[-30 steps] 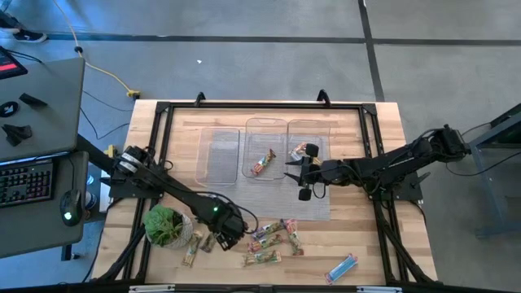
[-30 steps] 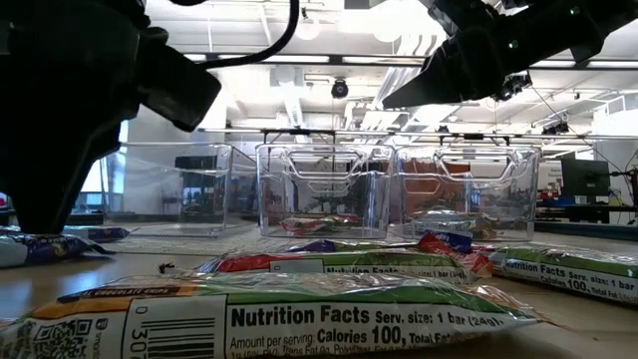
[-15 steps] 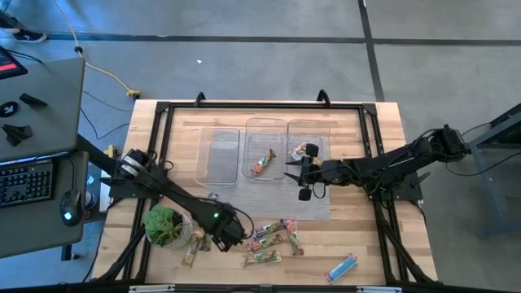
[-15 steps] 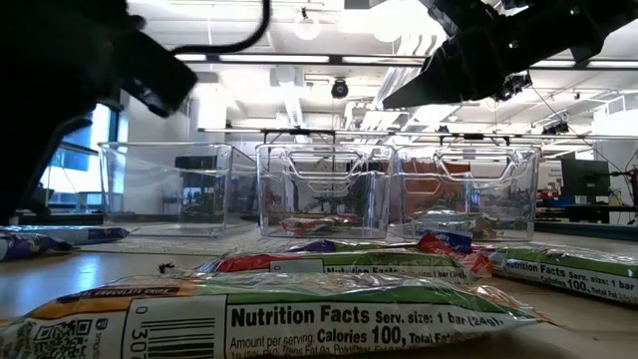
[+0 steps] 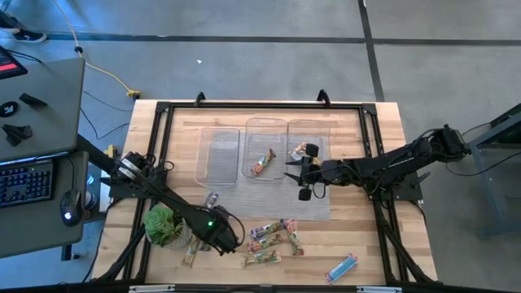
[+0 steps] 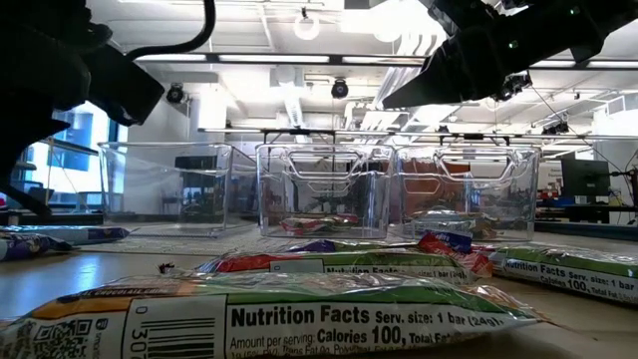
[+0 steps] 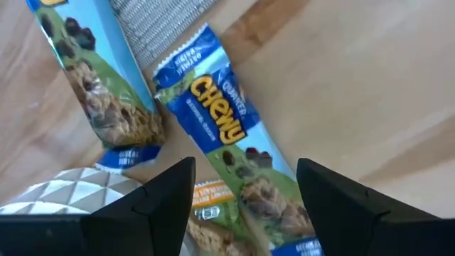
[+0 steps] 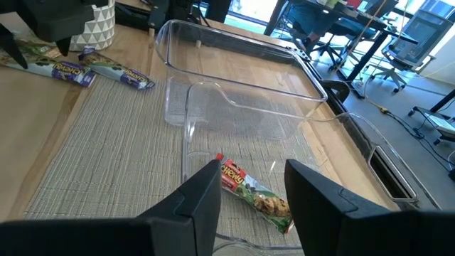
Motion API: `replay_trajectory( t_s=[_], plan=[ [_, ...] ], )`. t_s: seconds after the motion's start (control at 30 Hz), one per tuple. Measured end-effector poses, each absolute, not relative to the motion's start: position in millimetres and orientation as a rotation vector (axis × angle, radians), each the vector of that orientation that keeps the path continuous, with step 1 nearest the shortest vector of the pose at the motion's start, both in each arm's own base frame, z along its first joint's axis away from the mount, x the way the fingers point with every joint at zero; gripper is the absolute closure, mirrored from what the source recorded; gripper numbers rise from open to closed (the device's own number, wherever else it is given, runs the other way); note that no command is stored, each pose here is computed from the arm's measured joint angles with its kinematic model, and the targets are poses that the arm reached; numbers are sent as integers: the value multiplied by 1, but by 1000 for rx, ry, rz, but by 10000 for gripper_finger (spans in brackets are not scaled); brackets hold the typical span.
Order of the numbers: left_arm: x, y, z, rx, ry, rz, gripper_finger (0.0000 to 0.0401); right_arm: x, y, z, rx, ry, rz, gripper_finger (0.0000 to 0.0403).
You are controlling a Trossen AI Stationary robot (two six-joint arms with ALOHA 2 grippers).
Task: Pick and place Granola Bars by type
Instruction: Put the blue granola bar into the left transparent bin
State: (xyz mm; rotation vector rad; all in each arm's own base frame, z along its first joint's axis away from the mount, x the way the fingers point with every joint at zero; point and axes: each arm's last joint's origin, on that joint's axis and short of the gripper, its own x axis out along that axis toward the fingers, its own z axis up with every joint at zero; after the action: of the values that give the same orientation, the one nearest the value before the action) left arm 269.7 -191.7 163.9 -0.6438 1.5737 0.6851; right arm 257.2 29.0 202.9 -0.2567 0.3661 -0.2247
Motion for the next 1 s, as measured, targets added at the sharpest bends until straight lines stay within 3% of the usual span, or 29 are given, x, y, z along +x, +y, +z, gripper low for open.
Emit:
replay_trajectory(
  t_s=[0.83, 1.0],
  plan=[
    [277, -198, 149, -631, 1522, 653, 161, 257, 29, 202, -258, 371, -224, 263],
    [278, -198, 149, -627, 1514, 648, 185, 257, 29, 202, -258, 372, -224, 263]
  ],
)
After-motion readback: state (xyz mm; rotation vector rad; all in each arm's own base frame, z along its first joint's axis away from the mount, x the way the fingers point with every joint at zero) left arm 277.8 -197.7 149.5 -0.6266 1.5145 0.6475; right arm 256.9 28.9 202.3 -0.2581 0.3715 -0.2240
